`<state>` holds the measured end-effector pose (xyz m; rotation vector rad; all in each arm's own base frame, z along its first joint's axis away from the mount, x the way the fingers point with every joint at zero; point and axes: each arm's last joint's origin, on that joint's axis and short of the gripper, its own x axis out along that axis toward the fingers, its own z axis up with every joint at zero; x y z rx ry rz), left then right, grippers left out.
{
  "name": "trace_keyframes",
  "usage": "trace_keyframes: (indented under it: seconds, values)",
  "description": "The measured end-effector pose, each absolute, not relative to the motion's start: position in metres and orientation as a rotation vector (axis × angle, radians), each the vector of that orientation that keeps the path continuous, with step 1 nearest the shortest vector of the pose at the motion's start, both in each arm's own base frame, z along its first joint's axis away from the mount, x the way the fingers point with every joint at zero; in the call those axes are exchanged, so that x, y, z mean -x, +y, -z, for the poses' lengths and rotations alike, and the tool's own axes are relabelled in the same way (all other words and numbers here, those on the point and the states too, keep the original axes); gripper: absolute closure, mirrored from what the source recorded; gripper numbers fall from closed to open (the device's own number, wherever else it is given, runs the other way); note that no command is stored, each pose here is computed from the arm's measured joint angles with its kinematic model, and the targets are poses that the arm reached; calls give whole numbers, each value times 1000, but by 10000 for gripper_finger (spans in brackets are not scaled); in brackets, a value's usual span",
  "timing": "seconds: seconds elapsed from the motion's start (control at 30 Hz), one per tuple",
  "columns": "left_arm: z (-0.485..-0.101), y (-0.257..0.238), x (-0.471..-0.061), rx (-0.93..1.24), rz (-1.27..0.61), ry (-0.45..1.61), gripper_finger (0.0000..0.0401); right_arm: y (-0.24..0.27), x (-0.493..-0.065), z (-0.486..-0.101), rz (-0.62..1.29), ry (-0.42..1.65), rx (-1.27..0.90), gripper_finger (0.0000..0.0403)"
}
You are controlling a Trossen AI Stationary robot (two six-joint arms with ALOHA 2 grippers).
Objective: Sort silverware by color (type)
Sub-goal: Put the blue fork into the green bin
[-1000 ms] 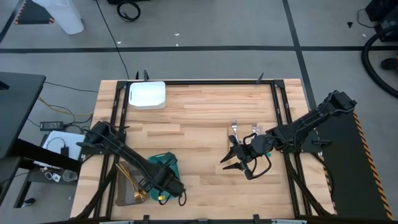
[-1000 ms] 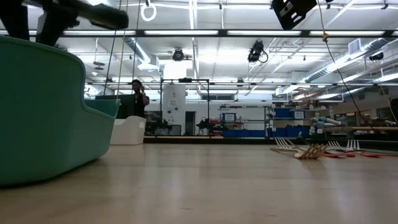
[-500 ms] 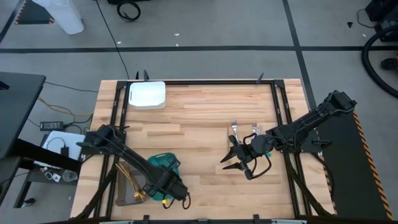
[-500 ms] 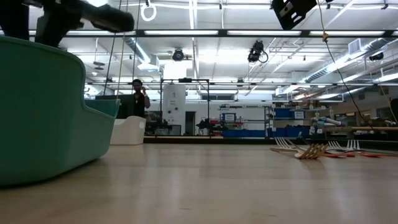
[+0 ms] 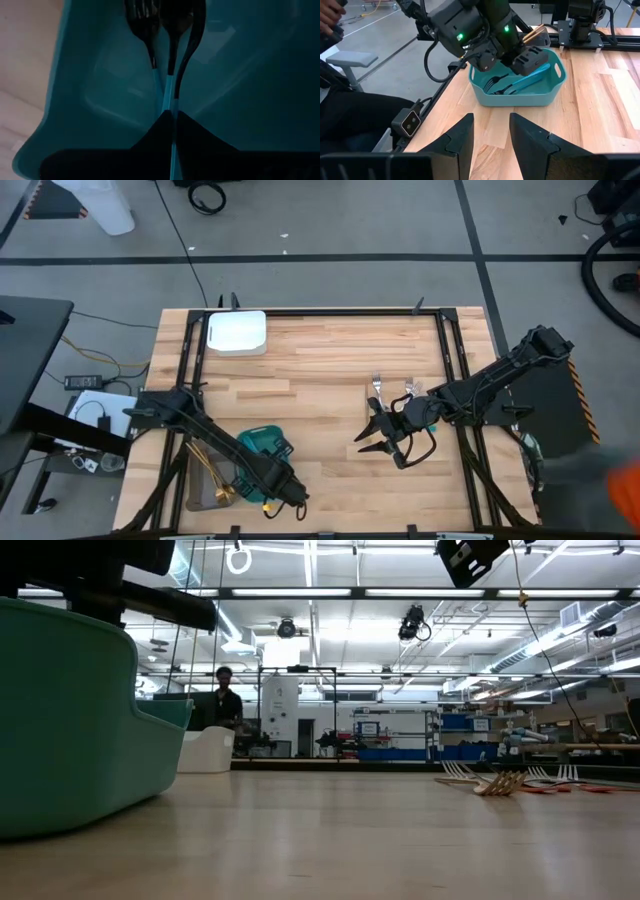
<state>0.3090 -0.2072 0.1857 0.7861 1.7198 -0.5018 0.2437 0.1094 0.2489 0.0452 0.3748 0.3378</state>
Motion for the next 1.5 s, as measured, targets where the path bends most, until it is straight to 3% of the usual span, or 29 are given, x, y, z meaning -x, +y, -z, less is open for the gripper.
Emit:
trace_keyframes:
  seconds: [0.27,0.8,1.07,1.5]
  values:
    - [-179,-209,-312,-791,515,1712,378,109,-244,-249,-341,375,-46,267]
    - [-179,-210,-310,-745,466,1735,277,109,-244,-249,-340,375,-46,267]
    - [-192,-207,-305,-770,388,1775,267,109,-244,-249,-340,376,-46,267]
    - [-249,-210,-332,-734,189,1344,267,109,-243,-248,-339,384,-46,270]
